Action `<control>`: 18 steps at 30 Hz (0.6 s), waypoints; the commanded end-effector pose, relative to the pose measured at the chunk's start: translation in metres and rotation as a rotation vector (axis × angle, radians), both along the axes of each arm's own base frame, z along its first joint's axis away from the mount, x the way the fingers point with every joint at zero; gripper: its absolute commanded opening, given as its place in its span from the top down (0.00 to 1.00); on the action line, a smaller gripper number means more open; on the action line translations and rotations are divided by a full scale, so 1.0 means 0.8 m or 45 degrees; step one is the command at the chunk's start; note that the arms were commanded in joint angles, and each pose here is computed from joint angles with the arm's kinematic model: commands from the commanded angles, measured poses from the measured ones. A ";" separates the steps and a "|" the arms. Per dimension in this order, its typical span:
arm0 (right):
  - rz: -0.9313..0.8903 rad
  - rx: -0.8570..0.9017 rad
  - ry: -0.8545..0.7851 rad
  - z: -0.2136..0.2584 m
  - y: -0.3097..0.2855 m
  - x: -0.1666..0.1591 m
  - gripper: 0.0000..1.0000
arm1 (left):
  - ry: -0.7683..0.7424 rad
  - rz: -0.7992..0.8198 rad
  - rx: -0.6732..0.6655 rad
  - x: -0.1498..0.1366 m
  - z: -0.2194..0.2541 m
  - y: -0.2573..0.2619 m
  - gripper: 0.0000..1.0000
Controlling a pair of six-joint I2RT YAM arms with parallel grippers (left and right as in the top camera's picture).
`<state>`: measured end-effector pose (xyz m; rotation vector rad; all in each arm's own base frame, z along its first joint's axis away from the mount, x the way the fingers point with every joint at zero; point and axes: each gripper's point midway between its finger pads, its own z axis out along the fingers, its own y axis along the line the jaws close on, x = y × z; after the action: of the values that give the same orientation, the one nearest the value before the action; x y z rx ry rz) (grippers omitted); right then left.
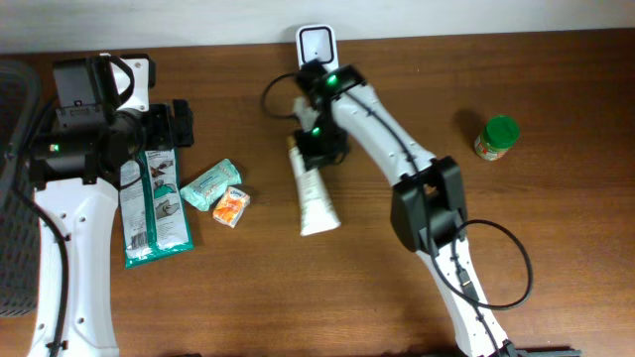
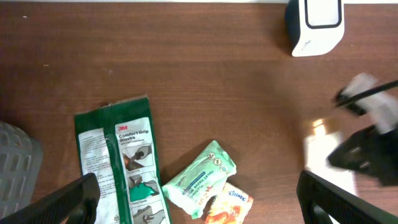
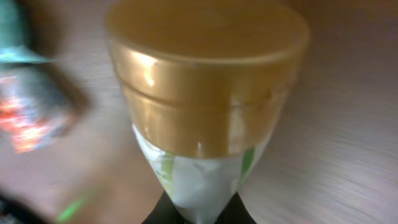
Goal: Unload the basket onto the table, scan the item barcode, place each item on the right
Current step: 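Grasp the white gold-capped tube with the right gripper and lift it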
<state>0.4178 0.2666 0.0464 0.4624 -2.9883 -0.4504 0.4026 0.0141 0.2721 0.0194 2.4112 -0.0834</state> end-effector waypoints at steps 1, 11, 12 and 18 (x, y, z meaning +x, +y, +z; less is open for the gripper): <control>-0.056 -0.522 -0.289 0.033 -0.090 0.039 0.96 | -0.019 -0.017 -0.001 0.002 0.006 -0.002 0.01; -0.069 -1.122 -0.404 0.006 -0.173 0.043 0.96 | -0.019 -0.017 -0.001 0.002 0.006 -0.002 0.01; -0.071 -1.112 -0.404 0.004 -0.170 0.042 0.96 | -0.019 -0.018 -0.001 0.002 0.006 -0.002 0.01; -0.047 -0.989 -0.367 -0.009 -0.135 0.030 0.96 | -0.019 -0.017 -0.001 0.002 0.006 -0.002 0.01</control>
<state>0.4475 0.1450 0.0394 0.3878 -3.0859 0.8435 0.4026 0.0141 0.2721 0.0196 2.4111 -0.0839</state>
